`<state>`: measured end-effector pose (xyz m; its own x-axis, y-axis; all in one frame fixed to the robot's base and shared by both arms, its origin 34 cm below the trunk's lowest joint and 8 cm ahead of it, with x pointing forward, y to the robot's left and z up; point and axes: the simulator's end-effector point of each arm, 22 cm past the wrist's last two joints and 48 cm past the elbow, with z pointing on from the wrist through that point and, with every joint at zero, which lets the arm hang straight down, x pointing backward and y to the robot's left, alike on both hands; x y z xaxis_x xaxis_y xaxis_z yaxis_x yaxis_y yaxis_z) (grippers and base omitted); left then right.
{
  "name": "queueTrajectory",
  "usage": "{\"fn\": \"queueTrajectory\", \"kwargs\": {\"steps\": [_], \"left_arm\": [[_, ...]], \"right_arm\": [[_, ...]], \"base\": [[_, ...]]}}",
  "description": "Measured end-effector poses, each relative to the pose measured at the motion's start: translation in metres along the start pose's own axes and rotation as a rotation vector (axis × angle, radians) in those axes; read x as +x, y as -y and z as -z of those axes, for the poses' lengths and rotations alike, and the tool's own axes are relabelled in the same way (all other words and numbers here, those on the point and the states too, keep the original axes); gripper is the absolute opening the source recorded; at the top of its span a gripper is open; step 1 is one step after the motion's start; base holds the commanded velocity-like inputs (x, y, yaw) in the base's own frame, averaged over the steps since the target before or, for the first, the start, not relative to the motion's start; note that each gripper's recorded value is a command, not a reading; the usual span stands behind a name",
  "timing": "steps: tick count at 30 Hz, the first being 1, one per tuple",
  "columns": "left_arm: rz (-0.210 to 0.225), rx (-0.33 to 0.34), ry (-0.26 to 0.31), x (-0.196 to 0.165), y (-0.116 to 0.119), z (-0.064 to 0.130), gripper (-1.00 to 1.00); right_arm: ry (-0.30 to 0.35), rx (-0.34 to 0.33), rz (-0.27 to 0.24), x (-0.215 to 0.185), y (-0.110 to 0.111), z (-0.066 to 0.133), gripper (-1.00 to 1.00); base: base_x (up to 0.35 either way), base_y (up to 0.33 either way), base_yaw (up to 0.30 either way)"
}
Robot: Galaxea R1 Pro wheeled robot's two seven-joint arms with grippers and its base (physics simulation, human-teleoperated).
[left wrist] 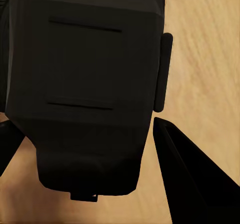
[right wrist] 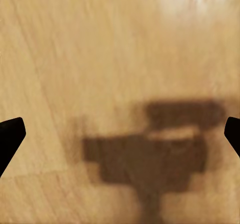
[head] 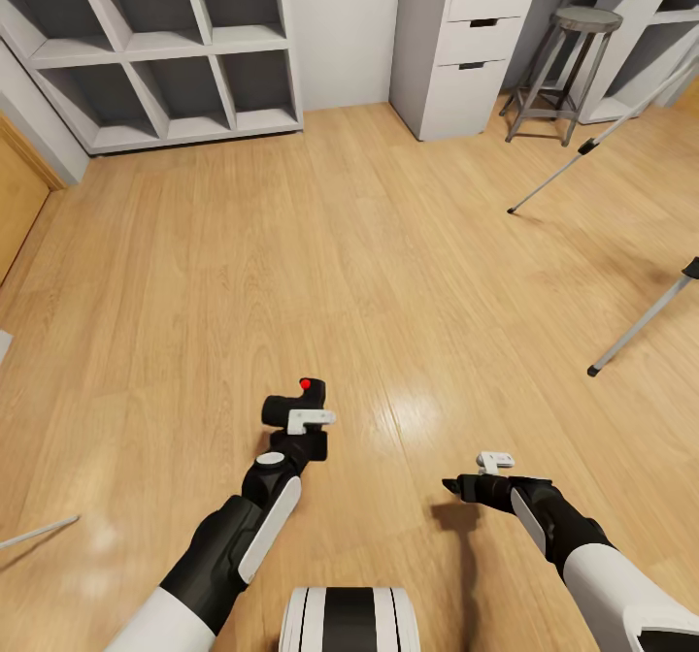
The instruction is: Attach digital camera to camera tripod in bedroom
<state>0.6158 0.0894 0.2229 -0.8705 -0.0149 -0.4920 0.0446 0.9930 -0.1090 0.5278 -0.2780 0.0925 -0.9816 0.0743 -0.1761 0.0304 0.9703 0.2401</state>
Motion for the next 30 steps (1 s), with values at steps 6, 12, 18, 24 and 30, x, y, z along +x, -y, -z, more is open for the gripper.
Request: {"fn": "queueTrajectory", "kwargs": {"steps": [6,12,18,24,30], "left_arm": [[0.017,-0.011,-0.006,0.001,0.002,0.001,-1.00],[0.041,0.000,-0.008,-0.001,0.005,0.004,-1.00],[0.045,0.005,0.013,-0.013,0.007,0.013,-1.00],[0.045,0.007,0.035,-0.024,0.008,0.021,-1.00],[0.043,0.009,0.057,-0.036,0.009,0.031,-1.00]], "right_arm": [[-0.002,0.000,-0.001,0.000,0.000,0.000,1.00],[0.008,-0.001,0.001,-0.004,-0.001,0.003,1.00],[0.032,-0.003,0.007,-0.015,-0.004,0.012,1.00],[0.056,-0.004,0.013,-0.027,-0.007,0.022,1.00],[0.083,-0.001,0.019,-0.040,-0.004,0.035,1.00]], "base": [[0.000,0.000,0.000],[0.000,0.000,0.000],[0.000,0.000,0.000],[0.000,0.000,0.000],[0.000,0.000,0.000]]}}
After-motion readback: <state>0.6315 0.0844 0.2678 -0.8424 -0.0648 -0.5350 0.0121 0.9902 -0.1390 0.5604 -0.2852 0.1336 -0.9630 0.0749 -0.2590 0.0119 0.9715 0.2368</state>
